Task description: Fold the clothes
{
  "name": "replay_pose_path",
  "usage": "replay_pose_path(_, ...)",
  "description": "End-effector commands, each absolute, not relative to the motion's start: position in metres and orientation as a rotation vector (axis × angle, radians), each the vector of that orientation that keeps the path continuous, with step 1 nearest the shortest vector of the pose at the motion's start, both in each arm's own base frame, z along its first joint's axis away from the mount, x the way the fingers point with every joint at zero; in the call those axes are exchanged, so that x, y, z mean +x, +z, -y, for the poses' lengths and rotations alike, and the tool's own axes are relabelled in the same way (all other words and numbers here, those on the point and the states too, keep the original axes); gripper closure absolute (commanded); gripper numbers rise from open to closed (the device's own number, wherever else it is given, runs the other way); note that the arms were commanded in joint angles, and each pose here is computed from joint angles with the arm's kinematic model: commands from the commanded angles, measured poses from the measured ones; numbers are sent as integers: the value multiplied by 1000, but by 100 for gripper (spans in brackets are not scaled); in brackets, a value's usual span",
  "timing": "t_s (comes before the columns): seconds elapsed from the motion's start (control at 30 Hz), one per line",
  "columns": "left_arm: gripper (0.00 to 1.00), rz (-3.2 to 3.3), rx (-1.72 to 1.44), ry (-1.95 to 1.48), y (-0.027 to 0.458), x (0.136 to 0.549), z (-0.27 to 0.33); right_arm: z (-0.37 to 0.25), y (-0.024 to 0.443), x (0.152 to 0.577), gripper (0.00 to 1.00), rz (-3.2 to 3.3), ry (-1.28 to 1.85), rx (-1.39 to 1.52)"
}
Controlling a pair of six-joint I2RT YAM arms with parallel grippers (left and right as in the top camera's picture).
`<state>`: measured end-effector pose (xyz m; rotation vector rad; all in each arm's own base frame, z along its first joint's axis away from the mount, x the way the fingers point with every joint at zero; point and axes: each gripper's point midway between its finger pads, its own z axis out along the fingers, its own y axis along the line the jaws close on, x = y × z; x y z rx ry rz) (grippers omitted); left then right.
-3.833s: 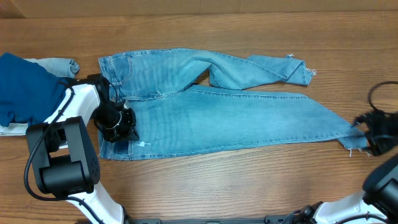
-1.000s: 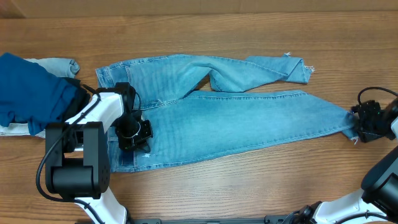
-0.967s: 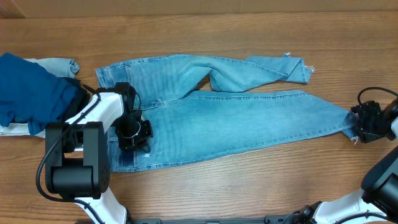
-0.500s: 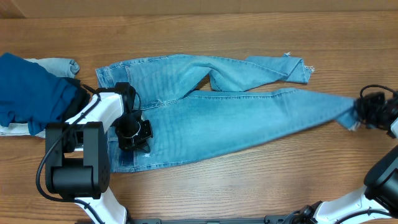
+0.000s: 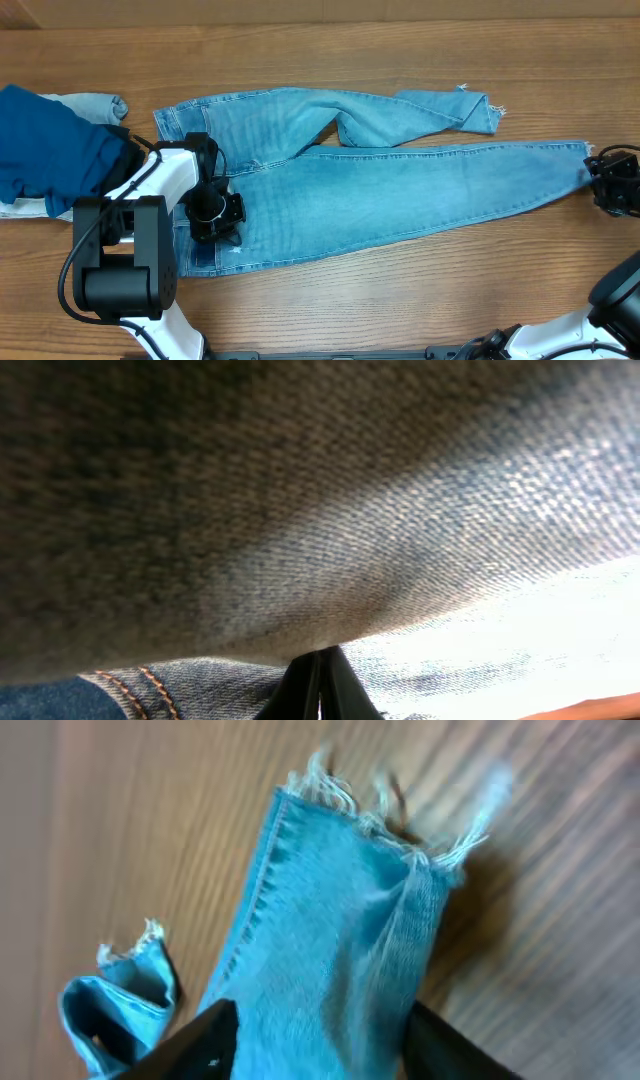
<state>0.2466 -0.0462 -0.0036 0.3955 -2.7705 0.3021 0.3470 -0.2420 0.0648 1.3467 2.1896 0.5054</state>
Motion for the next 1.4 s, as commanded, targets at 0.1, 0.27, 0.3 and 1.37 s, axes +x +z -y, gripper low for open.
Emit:
replay_pose_path(0.1, 96, 2836, 289, 195, -12, 255, 26, 211, 183, 375, 45, -2105, 475, 1073)
replay_pose_path(0.27, 96, 2997, 188, 349, 26, 298, 45, 95, 167, 431, 31, -2308, 446, 747)
replay_pose_path(0.3, 95, 3040, 163, 400, 40, 309, 51, 84, 160, 444, 29, -2315, 404, 703)
replay_pose_path(1.37, 78, 3223, -98, 385, -2, 386, 58, 41, 206, 580, 96, -1746, 1063, 195)
